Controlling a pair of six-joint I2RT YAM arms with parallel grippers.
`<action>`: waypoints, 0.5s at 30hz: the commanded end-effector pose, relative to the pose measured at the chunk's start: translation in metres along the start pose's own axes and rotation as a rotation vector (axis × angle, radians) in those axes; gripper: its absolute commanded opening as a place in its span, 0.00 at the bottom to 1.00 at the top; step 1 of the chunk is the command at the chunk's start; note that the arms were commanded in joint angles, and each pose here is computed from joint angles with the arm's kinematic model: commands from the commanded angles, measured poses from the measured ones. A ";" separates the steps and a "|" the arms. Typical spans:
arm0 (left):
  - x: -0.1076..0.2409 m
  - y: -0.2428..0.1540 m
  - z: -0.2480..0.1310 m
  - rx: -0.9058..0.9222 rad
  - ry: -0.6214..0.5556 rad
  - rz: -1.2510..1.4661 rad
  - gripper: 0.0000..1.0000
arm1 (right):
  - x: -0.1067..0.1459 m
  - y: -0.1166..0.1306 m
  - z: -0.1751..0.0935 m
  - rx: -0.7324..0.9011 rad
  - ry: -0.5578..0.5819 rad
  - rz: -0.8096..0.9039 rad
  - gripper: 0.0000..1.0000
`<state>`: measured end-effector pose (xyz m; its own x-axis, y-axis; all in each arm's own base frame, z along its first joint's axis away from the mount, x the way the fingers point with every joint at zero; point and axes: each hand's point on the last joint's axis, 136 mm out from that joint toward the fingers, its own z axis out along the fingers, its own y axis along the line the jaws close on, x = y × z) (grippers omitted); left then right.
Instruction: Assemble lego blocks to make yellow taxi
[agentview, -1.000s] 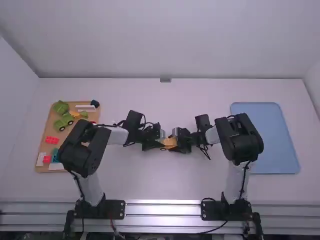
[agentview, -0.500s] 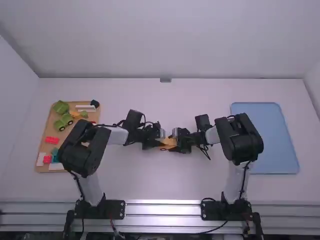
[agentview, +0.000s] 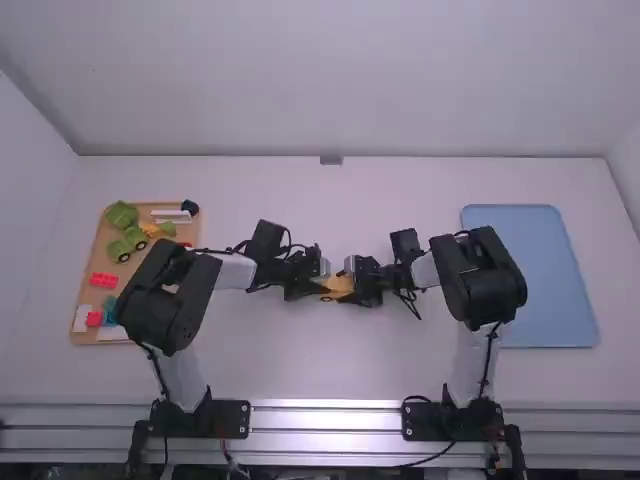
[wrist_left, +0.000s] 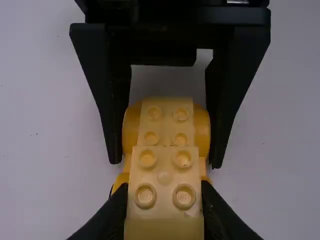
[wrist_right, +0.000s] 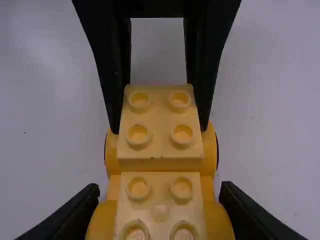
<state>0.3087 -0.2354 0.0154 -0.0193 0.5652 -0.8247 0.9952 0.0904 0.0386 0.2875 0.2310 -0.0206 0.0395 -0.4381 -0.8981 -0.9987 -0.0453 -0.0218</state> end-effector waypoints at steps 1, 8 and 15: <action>0.002 -0.005 0.000 0.009 0.010 -0.014 0.40 | 0.011 0.006 0.003 -0.007 0.036 0.025 0.54; 0.001 -0.002 -0.002 -0.003 0.000 -0.007 0.73 | 0.011 0.006 0.003 -0.007 0.036 0.025 0.54; -0.020 0.007 -0.013 -0.031 -0.030 0.034 0.99 | 0.011 0.006 0.004 -0.007 0.036 0.025 0.54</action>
<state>0.3094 -0.2339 0.0153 -0.0265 0.5739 -0.8185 0.9943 0.0994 0.0375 0.2874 0.2310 -0.0207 0.0392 -0.4385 -0.8979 -0.9987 -0.0451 -0.0215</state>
